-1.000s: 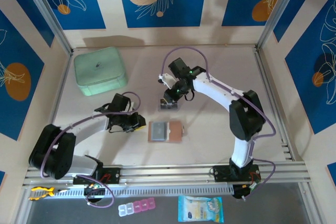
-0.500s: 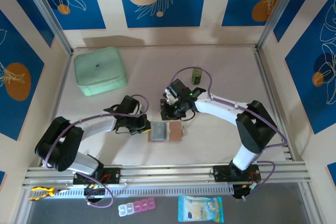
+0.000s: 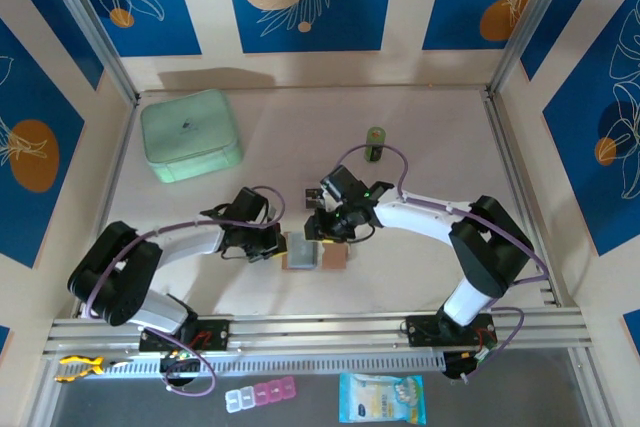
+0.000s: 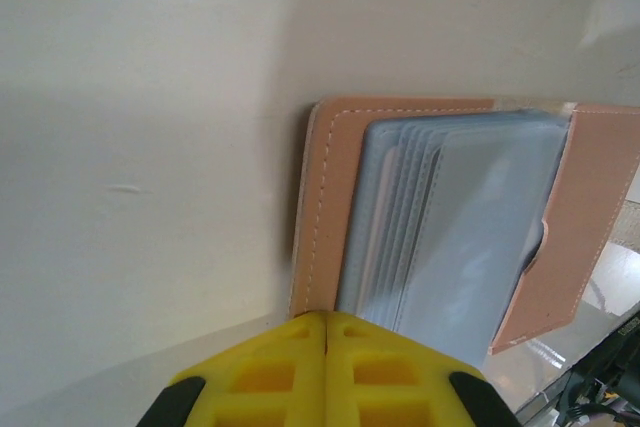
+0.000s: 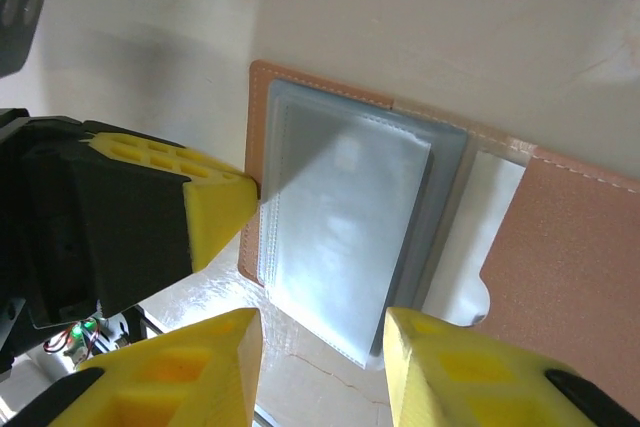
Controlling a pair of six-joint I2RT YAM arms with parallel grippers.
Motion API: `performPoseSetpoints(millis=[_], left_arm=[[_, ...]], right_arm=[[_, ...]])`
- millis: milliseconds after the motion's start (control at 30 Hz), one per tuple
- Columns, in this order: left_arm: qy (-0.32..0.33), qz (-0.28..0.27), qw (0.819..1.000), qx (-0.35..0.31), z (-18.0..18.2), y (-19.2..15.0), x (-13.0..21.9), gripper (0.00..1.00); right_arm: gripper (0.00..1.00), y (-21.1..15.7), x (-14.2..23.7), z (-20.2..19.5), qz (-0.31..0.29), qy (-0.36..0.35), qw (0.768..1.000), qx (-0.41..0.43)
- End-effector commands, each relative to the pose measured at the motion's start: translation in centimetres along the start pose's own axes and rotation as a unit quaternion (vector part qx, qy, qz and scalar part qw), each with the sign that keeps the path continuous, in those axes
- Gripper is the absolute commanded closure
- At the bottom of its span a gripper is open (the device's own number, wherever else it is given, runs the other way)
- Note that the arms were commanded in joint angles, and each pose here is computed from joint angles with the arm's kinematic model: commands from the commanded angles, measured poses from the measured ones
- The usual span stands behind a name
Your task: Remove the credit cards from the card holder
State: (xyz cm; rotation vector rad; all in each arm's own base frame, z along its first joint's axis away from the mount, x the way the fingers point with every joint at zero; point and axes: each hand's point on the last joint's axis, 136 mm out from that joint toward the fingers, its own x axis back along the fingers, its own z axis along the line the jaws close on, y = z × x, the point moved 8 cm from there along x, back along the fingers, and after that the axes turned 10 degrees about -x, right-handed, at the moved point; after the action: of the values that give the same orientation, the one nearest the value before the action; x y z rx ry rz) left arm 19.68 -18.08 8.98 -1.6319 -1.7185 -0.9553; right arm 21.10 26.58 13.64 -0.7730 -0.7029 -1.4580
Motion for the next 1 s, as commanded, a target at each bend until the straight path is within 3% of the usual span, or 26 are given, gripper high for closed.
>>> performPoseSetpoints(millis=[0,967], left_arm=[[0.01,0.008,1.0,0.003,0.3,-0.8,0.1,0.98],[0.041,0.01,0.999,0.004,0.9,-1.0,0.0,0.98]], right_arm=[[0.62,-0.6,0.0,0.6,0.011,0.033,0.999,-0.01],[0.71,-0.6,-4.1,-0.5,0.059,0.019,0.998,-0.028]])
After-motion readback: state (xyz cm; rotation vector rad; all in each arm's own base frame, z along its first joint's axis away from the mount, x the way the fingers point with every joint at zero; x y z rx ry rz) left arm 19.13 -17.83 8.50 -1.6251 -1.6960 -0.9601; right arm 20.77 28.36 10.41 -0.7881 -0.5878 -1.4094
